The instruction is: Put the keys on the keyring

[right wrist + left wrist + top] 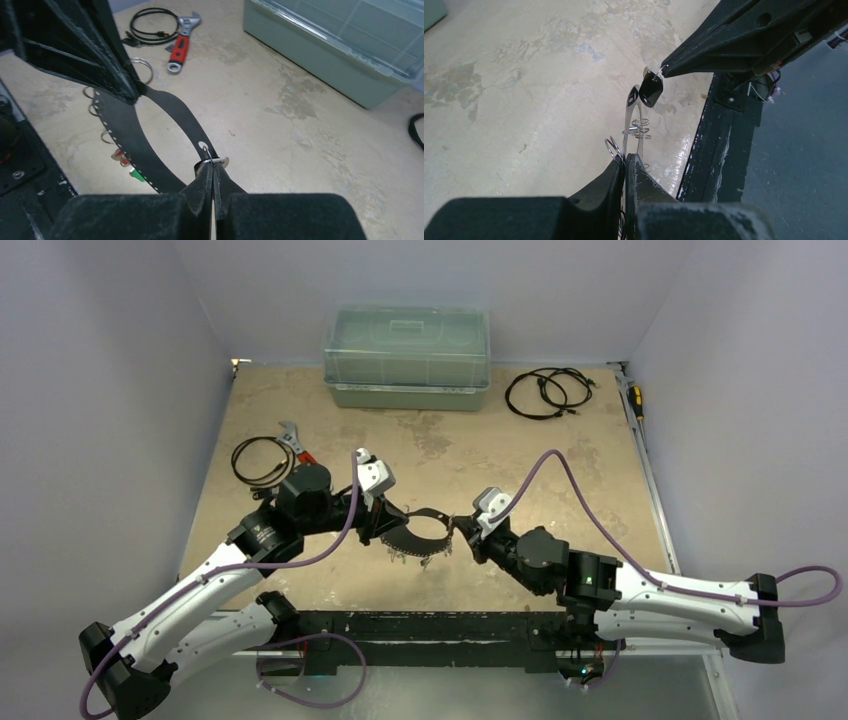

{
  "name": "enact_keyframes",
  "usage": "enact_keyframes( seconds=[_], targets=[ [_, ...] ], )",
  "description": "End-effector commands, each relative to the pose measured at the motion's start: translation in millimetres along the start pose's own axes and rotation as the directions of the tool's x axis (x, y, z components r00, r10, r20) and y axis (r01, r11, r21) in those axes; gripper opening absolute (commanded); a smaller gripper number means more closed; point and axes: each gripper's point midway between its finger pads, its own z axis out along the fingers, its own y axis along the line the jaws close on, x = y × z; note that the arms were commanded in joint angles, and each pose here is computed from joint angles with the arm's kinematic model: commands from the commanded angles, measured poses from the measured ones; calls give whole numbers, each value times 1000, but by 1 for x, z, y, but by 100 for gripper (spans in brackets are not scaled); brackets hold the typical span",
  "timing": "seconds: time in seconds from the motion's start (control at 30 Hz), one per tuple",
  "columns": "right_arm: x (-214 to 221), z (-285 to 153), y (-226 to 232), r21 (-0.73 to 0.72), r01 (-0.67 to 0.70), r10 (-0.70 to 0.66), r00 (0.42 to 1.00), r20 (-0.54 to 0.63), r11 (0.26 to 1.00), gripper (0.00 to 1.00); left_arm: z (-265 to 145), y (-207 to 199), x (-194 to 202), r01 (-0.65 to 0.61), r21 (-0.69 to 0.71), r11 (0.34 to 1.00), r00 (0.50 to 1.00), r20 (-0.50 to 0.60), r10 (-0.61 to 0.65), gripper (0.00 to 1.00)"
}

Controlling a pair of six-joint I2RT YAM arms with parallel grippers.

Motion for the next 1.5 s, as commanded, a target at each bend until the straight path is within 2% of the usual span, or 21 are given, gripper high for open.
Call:
enact_keyframes(
  seconds=[0.0,0.2,0.4,0.73,1.47],
  targets=[
    [-45,-5,11,-90,70,-57,989,139,994,0,0,-21,-16,-54,119,991,997,68,46,0],
    [-60,-6,10,-89,144,-127,977,171,986,0,-4,-38,-21,-74,209,975,994,91,57,0],
    [-66,-5,32,-193,209,-167,963,209,959,0,-1,-36,-17,-63,202,977,996,81,48,0],
    [-69,-5,51,-288,226,-175,966,191,931,0,4,-23,-10,-42,137,990,998,55,35,0],
    [-62,21,59,-251,236,-196,965,174,939,0,5,-32,-8,-30,192,981,999,48,21,0]
  ],
)
